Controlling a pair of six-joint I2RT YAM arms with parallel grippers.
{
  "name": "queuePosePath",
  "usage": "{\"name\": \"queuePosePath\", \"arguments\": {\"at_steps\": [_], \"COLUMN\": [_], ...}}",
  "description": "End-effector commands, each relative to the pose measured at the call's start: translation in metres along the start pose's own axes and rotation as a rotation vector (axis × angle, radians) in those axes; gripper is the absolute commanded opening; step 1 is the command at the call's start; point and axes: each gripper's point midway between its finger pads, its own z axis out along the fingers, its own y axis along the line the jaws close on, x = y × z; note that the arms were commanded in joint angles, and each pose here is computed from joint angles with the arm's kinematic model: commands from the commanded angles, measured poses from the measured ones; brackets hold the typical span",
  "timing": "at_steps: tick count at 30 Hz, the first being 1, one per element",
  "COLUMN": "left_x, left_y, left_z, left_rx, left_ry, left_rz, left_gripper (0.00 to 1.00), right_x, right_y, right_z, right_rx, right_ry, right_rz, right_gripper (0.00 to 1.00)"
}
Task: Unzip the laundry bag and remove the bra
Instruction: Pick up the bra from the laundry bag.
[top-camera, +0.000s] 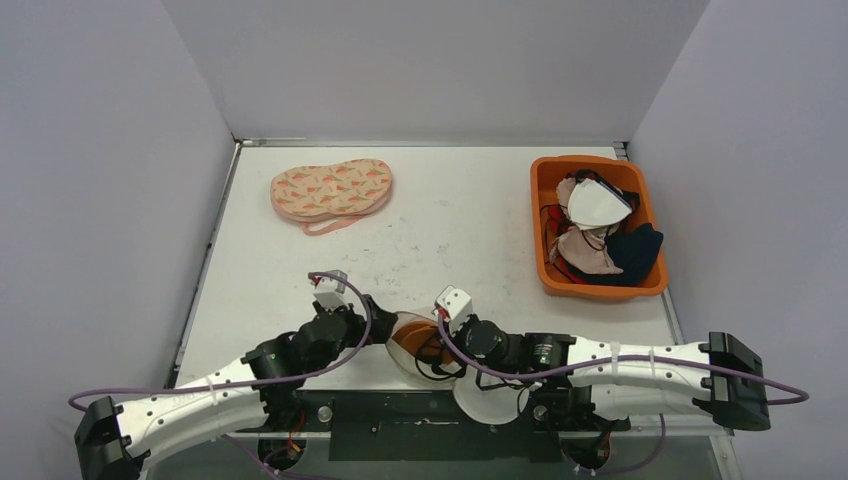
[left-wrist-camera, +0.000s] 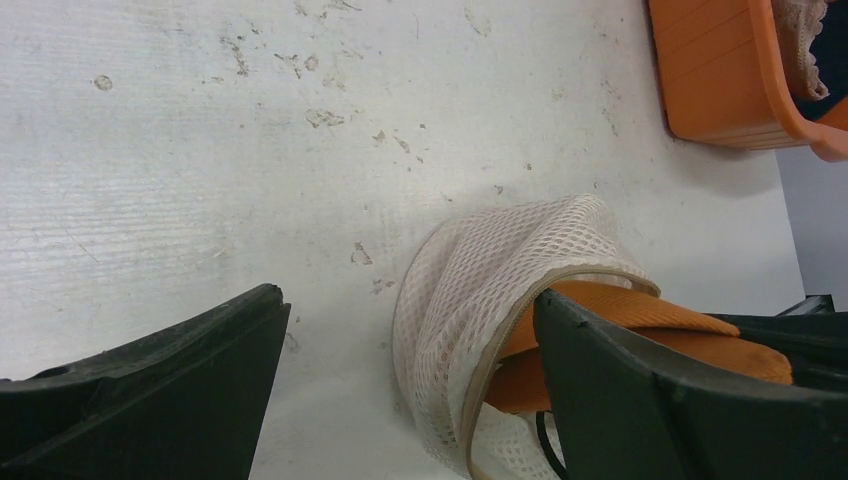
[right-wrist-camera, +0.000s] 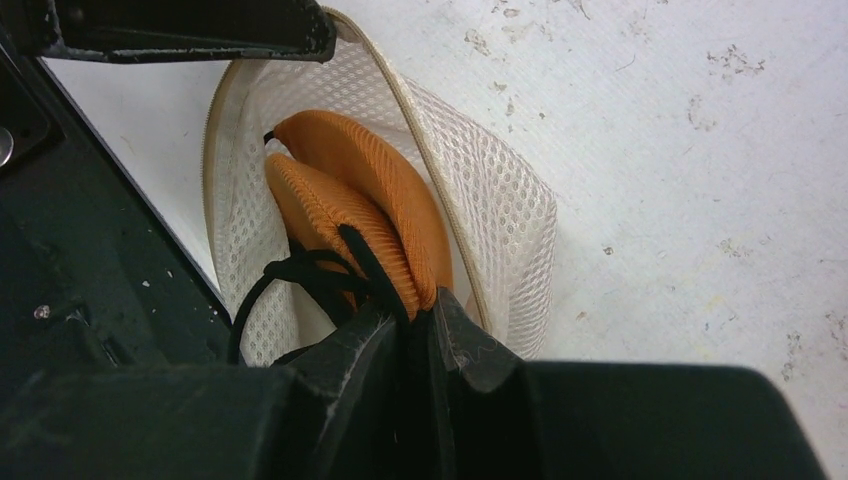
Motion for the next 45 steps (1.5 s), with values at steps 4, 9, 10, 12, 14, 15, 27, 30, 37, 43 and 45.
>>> {"name": "queuePosePath", "arguments": {"at_steps": [4, 9, 10, 12, 14, 15, 27, 30, 37, 43, 45], "left_x": [-0.008, 0.003, 0.004, 0.004, 0.003, 0.003, 0.002, -0.006, -0.034, -0.092, -0.109], "left_y": [-0.016, -0.018, -0.019, -0.02, -0.023, -0.025, -0.021, -0.027, -0.048, -0.05, -0.055], "left_z": [0.005, 0.014, 0.015, 0.017, 0.019, 0.02, 0.018, 0.012, -0.014, -0.057, -0.071], "left_rx": [0.062, 0.052, 0.055, 0.058, 0.071, 0.078, 0.074, 0.104, 0.173, 0.142, 0.178], "left_ry": [-0.015, 0.04, 0.044, 0.044, 0.039, 0.037, 0.027, 0.01, -0.023, -0.155, -0.207], "left_rz": [0.027, 0.057, 0.058, 0.058, 0.05, 0.045, 0.012, -0.018, -0.056, -0.003, 0.041], "left_gripper": [0.75, 0.39, 0.32, 0.18, 0.05, 0.0, 0.0, 0.0, 0.69, 0.83, 0.87], "right_x": [-0.012, -0.019, -0.021, -0.022, -0.032, -0.035, -0.087, -0.087, -0.087, -0.099, -0.103], "right_y": [0.005, 0.021, 0.025, 0.03, 0.036, 0.039, 0.004, -0.007, -0.012, -0.011, -0.006], "right_z": [-0.002, -0.01, -0.012, -0.015, -0.019, -0.022, -0.057, -0.057, -0.06, -0.08, -0.085], "right_rx": [0.002, -0.084, -0.105, -0.127, -0.148, -0.156, 0.048, 0.114, 0.139, 0.073, 0.038], "right_ry": [-0.049, -0.099, -0.109, -0.116, -0.161, -0.179, -0.383, -0.373, -0.377, -0.388, -0.378], "right_rz": [-0.014, -0.04, -0.045, -0.058, -0.055, -0.058, 0.073, 0.089, 0.127, 0.121, 0.097], "right_gripper": [0.05, 0.05, 0.05, 0.05, 0.05, 0.05, 0.05, 0.05, 0.05, 0.05, 0.05]}}
